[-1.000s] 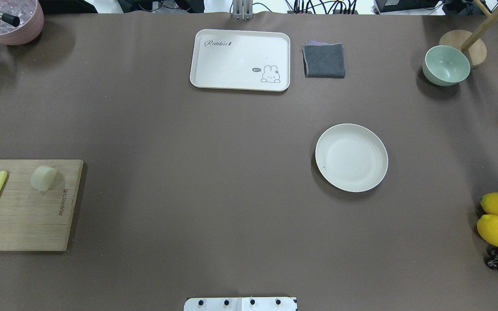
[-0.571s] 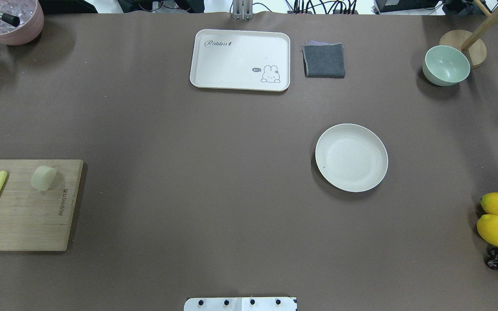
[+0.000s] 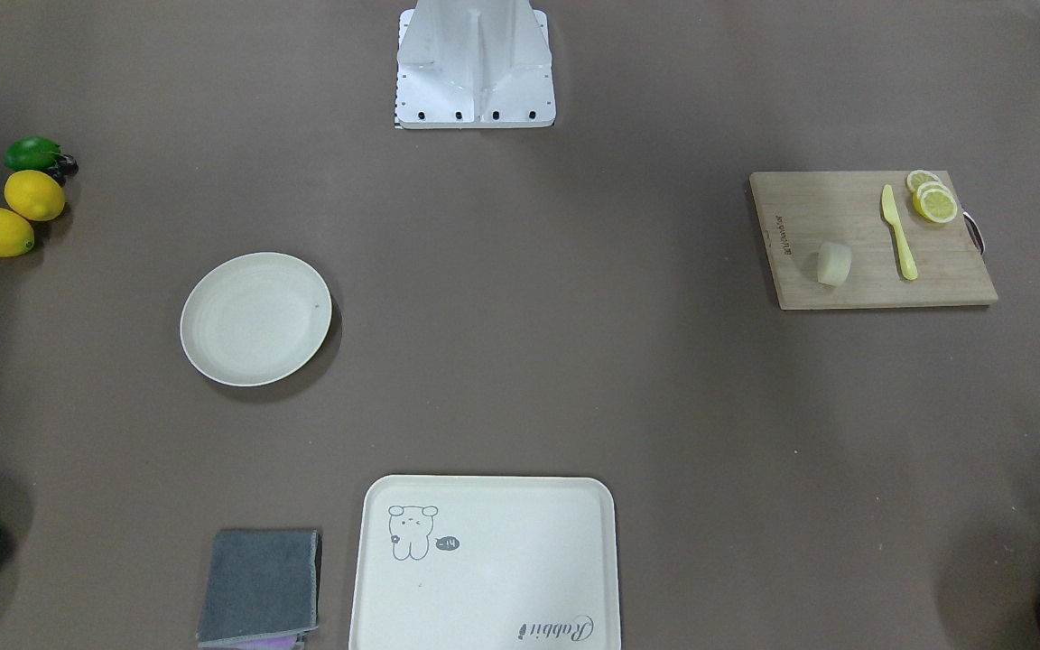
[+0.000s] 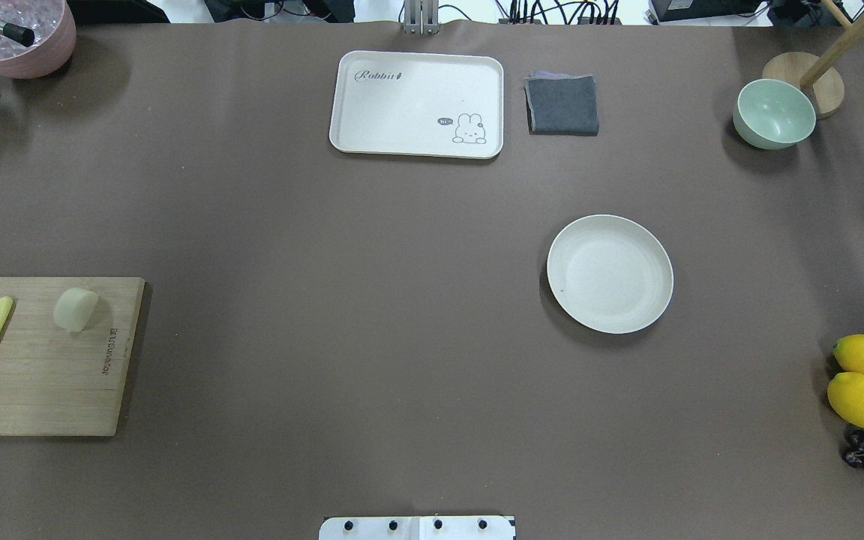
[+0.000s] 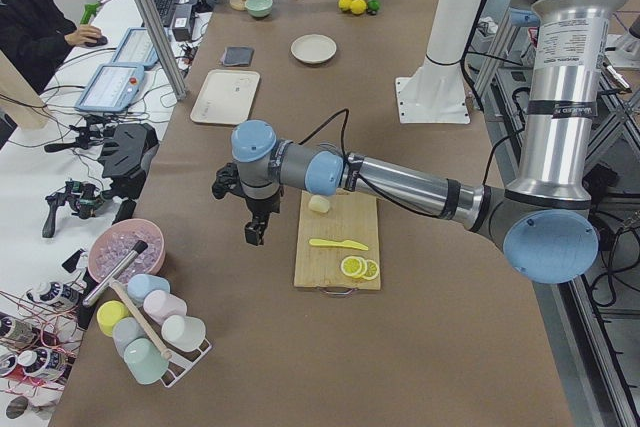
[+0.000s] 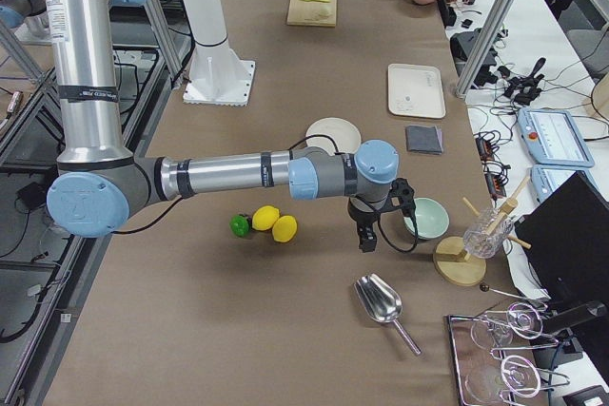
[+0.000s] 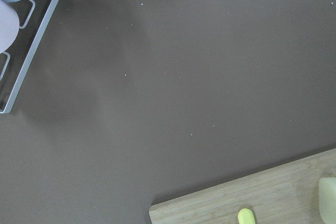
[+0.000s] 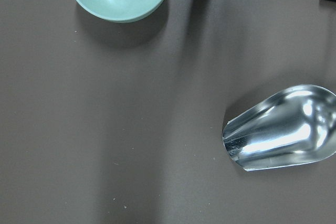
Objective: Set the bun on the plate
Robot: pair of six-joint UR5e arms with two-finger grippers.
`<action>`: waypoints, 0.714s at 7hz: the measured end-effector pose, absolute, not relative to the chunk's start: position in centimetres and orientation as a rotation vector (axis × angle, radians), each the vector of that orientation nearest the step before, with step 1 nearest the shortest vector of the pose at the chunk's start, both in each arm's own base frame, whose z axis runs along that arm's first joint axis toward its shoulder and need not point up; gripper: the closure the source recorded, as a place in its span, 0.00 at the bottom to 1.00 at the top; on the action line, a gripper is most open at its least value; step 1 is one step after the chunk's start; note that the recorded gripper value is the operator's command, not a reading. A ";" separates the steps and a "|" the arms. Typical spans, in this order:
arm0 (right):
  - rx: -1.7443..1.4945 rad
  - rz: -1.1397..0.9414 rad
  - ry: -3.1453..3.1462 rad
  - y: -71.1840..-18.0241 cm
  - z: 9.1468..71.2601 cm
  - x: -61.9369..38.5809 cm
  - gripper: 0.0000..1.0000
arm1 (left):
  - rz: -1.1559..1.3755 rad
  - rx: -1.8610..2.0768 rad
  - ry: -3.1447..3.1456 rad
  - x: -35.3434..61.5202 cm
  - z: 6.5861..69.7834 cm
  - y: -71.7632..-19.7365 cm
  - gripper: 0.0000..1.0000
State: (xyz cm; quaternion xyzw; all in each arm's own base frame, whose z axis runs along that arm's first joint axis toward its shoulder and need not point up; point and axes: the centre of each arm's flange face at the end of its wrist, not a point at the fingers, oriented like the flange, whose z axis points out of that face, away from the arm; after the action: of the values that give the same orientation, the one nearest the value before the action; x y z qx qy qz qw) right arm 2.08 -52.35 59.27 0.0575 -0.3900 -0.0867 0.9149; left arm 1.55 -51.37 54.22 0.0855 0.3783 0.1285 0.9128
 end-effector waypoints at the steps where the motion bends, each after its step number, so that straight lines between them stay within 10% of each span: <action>1: 0.117 -0.178 -0.802 -52.4 59.3 2.1 0.00 | 0.264 0.177 0.783 1.4 54.2 -50.7 0.02; 5: 0.114 -0.180 -0.805 -52.4 59.4 1.9 0.00 | 0.261 0.173 0.785 1.3 54.4 -49.4 0.02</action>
State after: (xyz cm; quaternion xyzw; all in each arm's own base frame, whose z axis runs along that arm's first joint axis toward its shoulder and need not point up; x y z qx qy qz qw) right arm 1.93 -52.36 59.40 0.0555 -0.3911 -0.0872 0.9145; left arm 1.31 -49.40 54.35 0.0839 0.3807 0.1268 0.9121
